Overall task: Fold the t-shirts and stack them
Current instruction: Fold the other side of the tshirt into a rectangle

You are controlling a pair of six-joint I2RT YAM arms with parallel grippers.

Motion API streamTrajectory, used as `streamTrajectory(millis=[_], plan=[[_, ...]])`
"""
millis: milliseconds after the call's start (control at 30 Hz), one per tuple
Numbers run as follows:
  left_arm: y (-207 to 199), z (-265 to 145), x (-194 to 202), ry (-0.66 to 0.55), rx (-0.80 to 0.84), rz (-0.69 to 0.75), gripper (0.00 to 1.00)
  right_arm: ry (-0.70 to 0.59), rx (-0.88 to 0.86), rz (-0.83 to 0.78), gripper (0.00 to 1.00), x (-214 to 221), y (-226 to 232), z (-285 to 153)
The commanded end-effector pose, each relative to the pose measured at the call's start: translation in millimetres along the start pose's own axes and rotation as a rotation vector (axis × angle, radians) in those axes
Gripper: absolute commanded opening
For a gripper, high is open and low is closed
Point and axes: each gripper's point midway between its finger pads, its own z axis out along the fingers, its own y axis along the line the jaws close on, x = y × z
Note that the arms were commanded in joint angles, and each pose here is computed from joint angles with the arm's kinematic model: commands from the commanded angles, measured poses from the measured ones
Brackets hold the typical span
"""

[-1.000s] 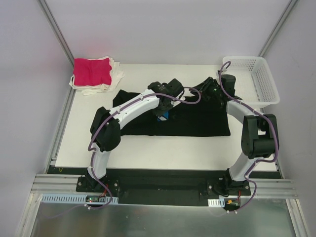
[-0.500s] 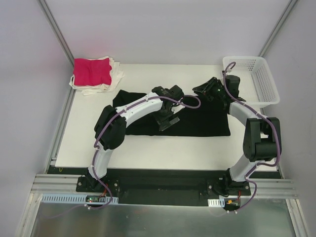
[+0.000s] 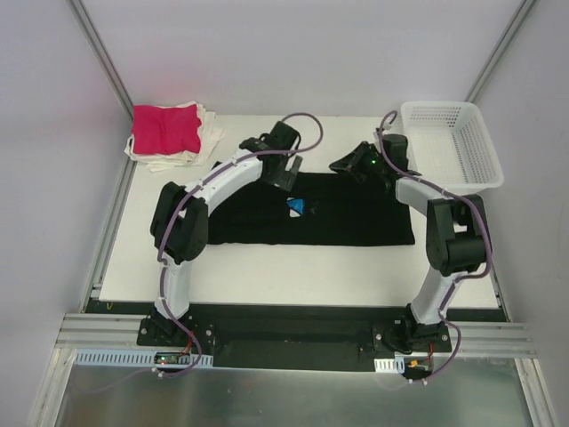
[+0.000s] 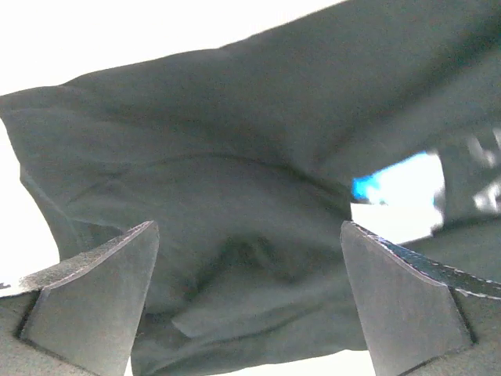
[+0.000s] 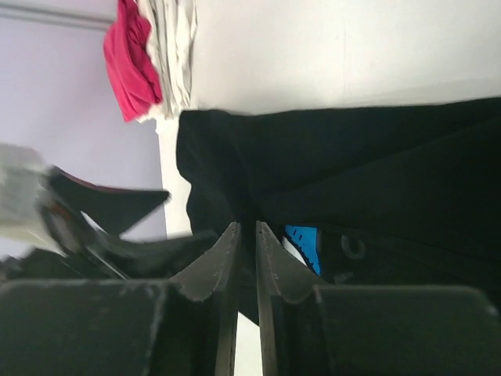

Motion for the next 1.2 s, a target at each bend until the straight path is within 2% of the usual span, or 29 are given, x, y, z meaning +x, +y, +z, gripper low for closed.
streamTrajectory(millis=[0,100,267,667,867,933,1167], plan=[[22.0,-10.6,-49.6,-0.222,-0.010,-0.343,0.99,0.053,-0.038,-0.058,0.15,18.0,15.7,33.9],[27.9,-1.3,-55.1,-0.250,0.017,-0.464,0.99,0.109,-0.025,-0.055,0.15,39.4,10.3,55.0],[29.0,21.9,-52.9,-0.228,0.036,-0.561,0.99,0.178,-0.001,-0.013,0.14,63.5,-8.4,83.2],[8.4,61.9,-41.8,-0.192,0.218,-0.722,0.98,0.214,0.032,0.060,0.13,70.9,-41.2,119.7],[-2.9,59.9,-27.1,-0.172,0.336,-0.842,0.97,0.156,0.057,0.122,0.13,45.0,-65.9,112.5],[-3.0,50.6,-33.0,-0.211,0.363,-0.878,0.97,0.121,0.072,0.144,0.13,31.2,-76.0,104.3],[4.2,36.7,-19.7,-0.268,0.355,-0.932,0.98,0.037,0.088,0.163,0.14,-4.0,-89.1,78.0]])
